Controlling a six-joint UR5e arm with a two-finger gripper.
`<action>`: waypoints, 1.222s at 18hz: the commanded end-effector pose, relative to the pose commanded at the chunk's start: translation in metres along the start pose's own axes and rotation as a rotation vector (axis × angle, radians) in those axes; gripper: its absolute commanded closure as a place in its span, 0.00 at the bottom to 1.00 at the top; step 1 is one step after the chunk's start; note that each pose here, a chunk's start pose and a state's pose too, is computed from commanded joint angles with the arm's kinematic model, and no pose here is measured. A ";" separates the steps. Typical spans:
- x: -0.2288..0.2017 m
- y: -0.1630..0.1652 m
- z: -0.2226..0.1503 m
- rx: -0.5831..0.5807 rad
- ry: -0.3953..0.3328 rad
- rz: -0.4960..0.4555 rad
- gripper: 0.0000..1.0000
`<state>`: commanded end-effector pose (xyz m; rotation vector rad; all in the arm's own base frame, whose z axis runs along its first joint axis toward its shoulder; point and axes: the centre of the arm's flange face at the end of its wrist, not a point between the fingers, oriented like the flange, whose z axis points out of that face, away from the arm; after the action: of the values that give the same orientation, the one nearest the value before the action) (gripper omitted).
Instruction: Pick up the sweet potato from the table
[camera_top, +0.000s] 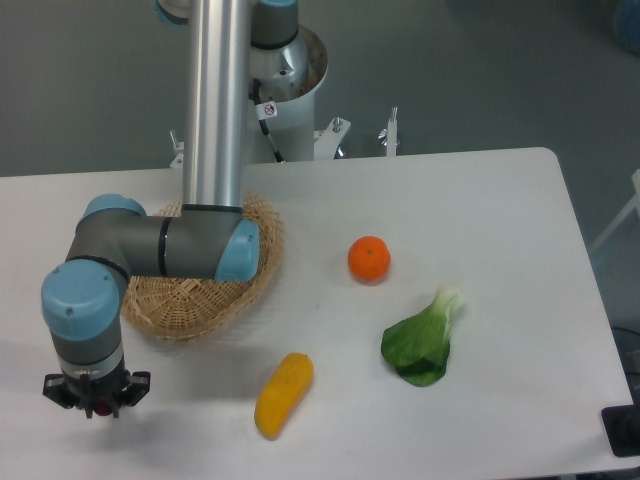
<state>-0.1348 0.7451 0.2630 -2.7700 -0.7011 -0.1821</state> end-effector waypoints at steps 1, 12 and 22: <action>-0.007 -0.005 -0.007 0.011 -0.004 0.016 0.70; -0.114 -0.026 -0.091 0.089 -0.200 0.229 0.70; -0.238 -0.004 -0.107 -0.030 -0.283 0.421 0.70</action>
<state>-0.3508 0.6104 0.3217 -2.9244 -0.1581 0.2905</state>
